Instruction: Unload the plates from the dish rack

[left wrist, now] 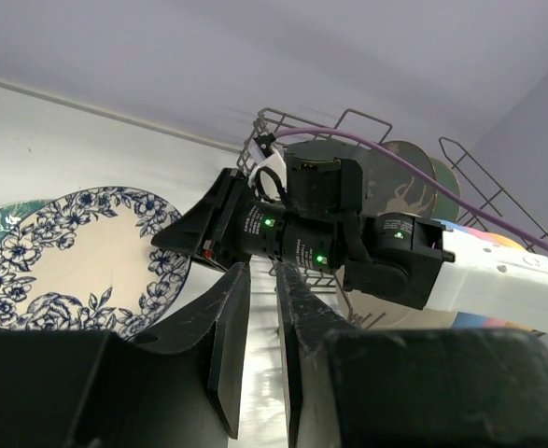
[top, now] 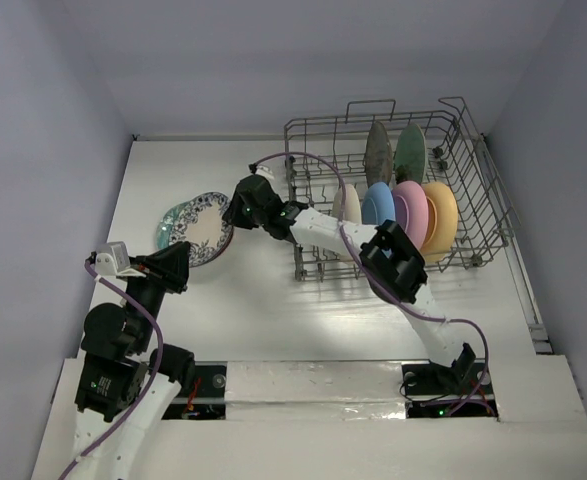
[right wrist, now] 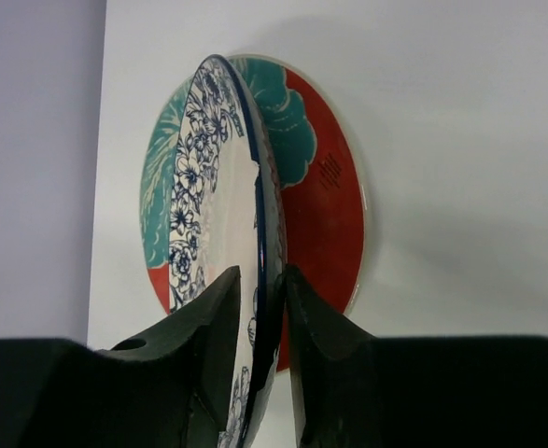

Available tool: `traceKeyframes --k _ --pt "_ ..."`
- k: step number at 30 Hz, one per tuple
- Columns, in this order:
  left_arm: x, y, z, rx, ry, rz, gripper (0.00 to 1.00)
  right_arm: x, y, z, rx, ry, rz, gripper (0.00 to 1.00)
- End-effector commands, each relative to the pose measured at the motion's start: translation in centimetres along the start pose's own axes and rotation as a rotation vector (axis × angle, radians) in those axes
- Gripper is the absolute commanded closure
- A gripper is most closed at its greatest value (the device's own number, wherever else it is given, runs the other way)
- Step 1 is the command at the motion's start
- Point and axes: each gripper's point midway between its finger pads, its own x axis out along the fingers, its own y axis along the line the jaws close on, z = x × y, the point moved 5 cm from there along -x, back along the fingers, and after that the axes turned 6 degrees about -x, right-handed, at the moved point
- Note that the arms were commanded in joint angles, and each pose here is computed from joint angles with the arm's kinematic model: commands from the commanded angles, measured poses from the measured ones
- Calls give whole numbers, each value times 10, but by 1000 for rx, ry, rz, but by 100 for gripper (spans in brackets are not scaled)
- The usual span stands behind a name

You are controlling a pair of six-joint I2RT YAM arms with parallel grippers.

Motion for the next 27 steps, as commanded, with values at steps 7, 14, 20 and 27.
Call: traceKeyframes --k 7,14,20,27 --pt "1 -5 6 -5 -23 -23 85 0 44 8 -8 -21 125 32" --pt "1 -5 7 -5 -32 -25 84 -4 12 -5 -98 -2 -56 11" --pt "0 -6 8 -5 -33 -28 84 1 3 -4 -152 12 -134 0" --pt "1 -6 7 -5 -29 -32 84 12 9 -31 -154 58 -111 7"
